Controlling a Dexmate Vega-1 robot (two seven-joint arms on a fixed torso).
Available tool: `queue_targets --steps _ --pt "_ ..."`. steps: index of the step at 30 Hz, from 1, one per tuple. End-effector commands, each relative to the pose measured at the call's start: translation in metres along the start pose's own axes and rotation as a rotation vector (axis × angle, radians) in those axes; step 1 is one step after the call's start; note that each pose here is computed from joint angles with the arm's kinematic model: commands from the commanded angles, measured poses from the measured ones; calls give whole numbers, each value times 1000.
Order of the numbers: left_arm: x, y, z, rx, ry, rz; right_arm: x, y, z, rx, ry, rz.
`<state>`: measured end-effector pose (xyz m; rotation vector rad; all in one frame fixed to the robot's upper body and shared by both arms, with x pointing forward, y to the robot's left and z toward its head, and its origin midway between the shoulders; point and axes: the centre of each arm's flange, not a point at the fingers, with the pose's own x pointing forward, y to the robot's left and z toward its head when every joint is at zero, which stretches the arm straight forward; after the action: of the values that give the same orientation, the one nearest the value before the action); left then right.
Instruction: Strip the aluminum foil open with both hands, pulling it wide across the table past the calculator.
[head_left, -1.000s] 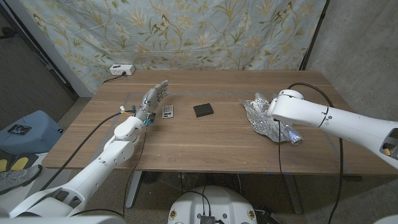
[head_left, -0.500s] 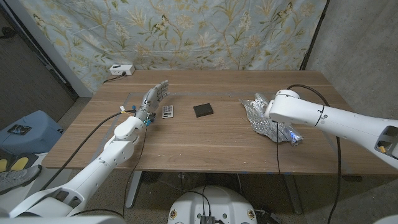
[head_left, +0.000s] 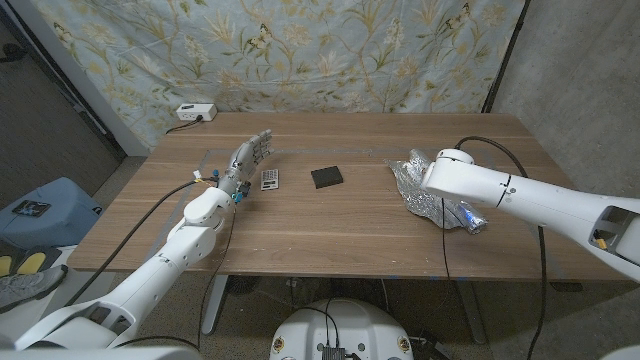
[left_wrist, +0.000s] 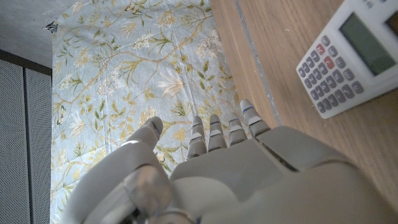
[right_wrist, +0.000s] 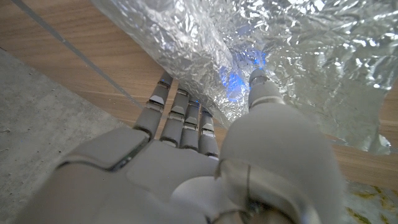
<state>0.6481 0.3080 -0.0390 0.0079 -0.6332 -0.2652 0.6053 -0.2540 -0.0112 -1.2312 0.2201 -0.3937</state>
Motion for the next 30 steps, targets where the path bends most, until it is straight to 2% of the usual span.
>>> queue_targets --steps 1,17,25,30 --pt "0 1 -1 1 3 -1 5 5 -1 -9 9 -12" --pt "0 -2 2 11 -7 -11 10 16 -9 -31 22 -48" --pt "-1 -3 5 19 -14 -16 10 16 -12 -34 15 -96" --pt "0 -5 5 22 -12 -22 7 12 -13 -33 -3 -102"
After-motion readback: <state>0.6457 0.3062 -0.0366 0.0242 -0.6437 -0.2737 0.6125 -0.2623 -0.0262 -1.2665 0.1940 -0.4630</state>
